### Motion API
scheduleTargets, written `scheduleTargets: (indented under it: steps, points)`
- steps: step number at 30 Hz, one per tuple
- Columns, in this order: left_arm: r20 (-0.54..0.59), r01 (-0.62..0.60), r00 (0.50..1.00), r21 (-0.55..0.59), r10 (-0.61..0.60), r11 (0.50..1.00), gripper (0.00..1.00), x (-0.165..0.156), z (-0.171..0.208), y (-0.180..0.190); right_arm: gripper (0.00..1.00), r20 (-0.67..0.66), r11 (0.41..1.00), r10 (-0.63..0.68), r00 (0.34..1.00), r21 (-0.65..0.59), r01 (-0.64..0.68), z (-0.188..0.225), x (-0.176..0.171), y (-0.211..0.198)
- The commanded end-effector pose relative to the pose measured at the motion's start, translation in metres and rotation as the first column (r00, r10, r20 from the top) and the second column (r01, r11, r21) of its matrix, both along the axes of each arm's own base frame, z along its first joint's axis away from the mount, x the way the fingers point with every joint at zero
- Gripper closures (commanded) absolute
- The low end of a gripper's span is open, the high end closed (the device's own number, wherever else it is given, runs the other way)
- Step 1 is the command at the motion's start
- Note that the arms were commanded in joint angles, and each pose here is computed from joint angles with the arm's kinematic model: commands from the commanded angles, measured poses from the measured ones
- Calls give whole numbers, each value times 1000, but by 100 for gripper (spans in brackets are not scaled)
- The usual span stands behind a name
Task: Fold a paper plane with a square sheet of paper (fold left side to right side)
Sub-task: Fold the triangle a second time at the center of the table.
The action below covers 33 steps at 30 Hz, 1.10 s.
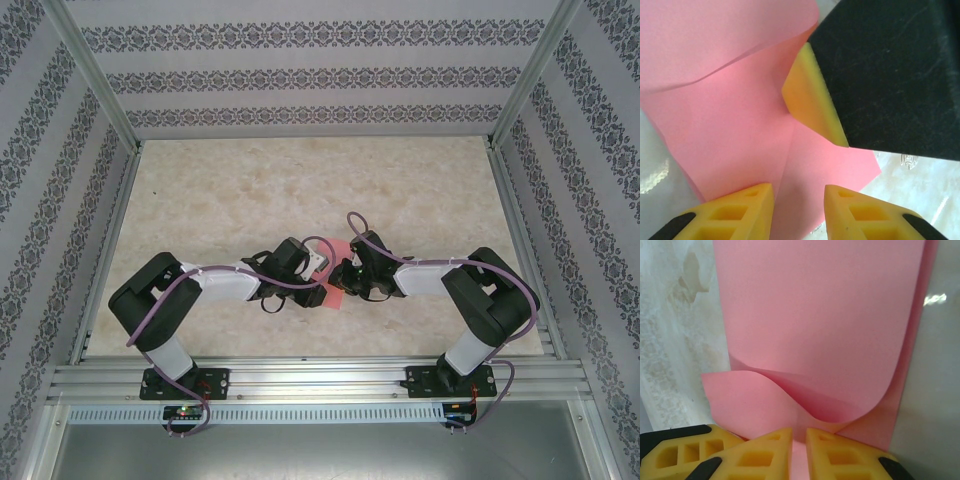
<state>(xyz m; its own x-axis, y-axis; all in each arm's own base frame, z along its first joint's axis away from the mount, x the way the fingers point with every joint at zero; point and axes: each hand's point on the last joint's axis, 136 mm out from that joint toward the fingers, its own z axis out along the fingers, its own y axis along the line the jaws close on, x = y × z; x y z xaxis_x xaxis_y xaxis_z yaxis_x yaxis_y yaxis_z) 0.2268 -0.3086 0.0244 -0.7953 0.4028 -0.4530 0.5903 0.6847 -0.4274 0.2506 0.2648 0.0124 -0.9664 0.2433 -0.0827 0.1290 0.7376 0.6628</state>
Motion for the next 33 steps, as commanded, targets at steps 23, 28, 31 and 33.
scheduleTargets:
  steps: [23,28,31,33]
  points:
    - [-17,-13,1000,42,13,999,69,-13,-21,15,93,66,998,0,998,64,-4,28,3,2]
    - [-14,-12,1000,42,13,999,70,-13,-20,14,94,40,997,13,999,76,-16,20,1,15]
    - [-14,-13,1000,43,13,999,70,-14,-21,15,94,31,997,14,999,82,-17,16,1,21]
    - [-13,-12,1000,41,12,999,70,-14,-20,15,94,28,997,14,1000,74,-16,14,2,22]
